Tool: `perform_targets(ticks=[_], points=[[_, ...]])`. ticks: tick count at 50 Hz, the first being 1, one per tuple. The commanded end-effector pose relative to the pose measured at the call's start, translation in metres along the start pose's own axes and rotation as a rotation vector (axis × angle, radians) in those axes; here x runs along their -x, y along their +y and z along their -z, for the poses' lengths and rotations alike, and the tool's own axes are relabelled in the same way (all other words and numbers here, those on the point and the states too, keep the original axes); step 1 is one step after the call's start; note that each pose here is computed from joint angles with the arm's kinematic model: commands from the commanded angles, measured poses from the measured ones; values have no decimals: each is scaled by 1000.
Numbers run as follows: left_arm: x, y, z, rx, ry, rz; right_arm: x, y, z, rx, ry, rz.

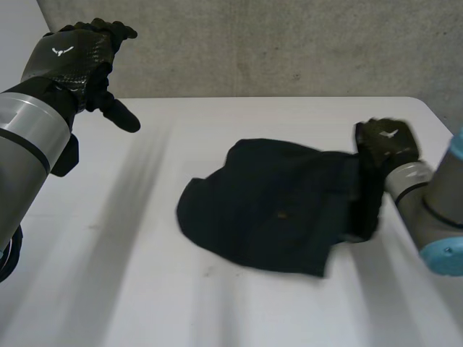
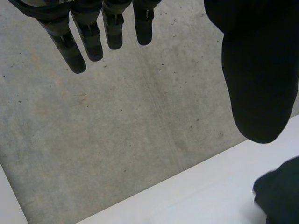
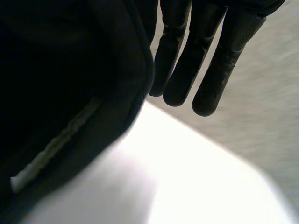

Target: Fold the shorts.

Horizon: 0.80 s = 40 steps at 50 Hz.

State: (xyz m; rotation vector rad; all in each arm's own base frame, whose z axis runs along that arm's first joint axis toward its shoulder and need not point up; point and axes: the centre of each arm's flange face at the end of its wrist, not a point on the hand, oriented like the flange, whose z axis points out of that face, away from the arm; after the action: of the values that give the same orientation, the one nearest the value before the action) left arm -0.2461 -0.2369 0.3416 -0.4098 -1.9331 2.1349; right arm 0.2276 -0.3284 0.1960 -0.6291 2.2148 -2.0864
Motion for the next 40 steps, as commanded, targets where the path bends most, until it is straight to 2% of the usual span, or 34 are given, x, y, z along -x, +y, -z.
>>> perform_targets(ticks=[1, 9, 15, 18, 25, 29, 34, 40], points=[[-4, 11, -3, 8, 12, -2, -32, 3, -19, -46, 97, 200], [-23, 46, -11, 83, 66, -12, -30, 4, -9, 41, 37, 189], [-30, 80, -22, 140, 87, -87, -37, -47, 29, 6, 42, 210], [-45, 98, -21, 176, 134, -129, -35, -49, 53, 97, 1, 241], [-66, 136, -17, 237, 232, -205, -16, -32, 106, 267, -163, 329], [-79, 164, -16, 263, 340, -252, -6, -15, 123, 332, -234, 367], [-86, 184, -18, 274, 428, -308, 1, -1, 138, 368, -281, 360], [-90, 202, -27, 295, 435, -324, 12, 24, 135, 373, -349, 326]])
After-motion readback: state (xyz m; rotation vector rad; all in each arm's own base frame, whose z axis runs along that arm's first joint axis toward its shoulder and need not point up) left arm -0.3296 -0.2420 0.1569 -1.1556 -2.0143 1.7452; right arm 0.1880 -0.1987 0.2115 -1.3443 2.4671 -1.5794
